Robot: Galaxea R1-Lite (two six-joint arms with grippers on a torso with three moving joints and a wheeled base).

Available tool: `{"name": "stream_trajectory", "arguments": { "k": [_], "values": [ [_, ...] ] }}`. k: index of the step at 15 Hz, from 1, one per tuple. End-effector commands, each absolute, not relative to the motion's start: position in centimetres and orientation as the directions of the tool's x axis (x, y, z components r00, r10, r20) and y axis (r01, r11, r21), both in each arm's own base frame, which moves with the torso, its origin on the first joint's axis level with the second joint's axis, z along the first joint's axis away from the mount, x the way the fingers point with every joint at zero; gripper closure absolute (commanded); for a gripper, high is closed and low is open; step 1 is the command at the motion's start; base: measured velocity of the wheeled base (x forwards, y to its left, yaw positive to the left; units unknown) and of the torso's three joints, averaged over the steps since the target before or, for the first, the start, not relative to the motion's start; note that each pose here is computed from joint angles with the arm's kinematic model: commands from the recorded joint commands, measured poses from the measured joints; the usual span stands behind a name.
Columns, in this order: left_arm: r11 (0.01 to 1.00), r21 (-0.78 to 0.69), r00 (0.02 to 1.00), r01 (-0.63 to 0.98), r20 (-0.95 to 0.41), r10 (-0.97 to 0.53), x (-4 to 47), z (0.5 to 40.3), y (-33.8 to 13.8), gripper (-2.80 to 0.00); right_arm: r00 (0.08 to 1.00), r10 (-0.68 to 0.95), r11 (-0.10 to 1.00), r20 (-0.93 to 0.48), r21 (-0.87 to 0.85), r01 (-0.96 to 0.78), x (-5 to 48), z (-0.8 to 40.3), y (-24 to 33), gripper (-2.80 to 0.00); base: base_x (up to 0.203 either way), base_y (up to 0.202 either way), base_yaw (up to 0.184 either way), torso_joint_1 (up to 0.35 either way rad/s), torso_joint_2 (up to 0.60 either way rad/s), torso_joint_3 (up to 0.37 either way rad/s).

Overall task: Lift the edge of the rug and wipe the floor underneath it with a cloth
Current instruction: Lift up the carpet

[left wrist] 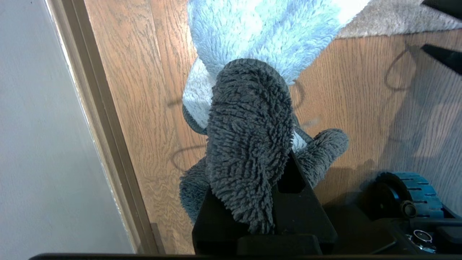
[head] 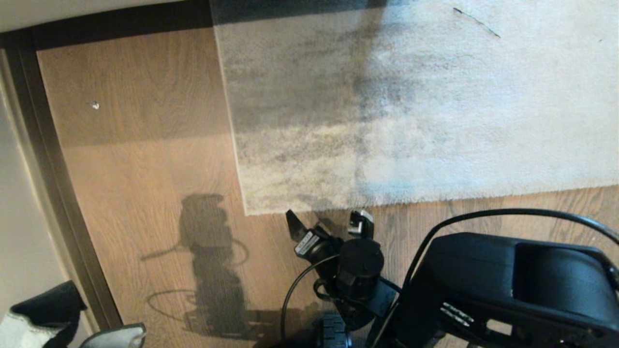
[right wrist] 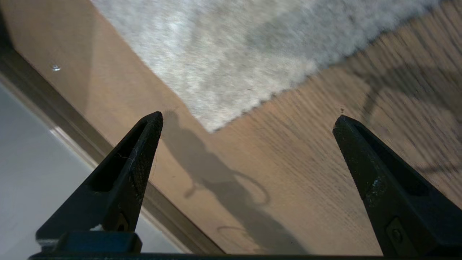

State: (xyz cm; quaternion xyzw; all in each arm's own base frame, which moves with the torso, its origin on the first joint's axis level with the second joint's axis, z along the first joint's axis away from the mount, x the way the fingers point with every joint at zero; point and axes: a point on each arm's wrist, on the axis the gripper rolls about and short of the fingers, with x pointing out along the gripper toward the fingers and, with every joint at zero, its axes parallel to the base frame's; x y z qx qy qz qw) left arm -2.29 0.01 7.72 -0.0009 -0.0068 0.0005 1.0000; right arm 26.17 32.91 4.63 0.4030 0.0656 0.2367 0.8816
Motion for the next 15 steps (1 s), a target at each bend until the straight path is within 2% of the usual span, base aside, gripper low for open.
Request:
{"name": "stream_trajectory", "arguments": {
  "k": [1, 10, 15],
  "values": [
    [1.000, -0.002, 1.000, -0.002, 0.014, 0.002, -2.3, 7.7, 0.0, 0.00, 0.882, 0.466, 0.575, 0.070, 0.734, -0.362, 26.5, 3.5, 33.2, -2.80, 0.000, 0.000, 0.000, 0.000, 0.00, 0.000],
    [1.000, -0.002, 1.000, -0.002, 0.014, 0.002, -2.3, 7.7, 0.0, 0.00, 0.908, 0.405, 0.650, 0.110, 0.664, -0.370, 29.0, 1.8, 33.7, -2.80, 0.000, 0.000, 0.000, 0.000, 0.00, 0.000],
    [1.000, -0.002, 1.000, -0.002, 0.014, 0.002, -2.3, 7.7, 0.0, 0.00, 0.926, 0.346, 0.653, 0.155, 0.668, -0.356, 31.3, 2.4, 33.0, -2.80, 0.000, 0.000, 0.000, 0.000, 0.00, 0.000]
  ]
}}
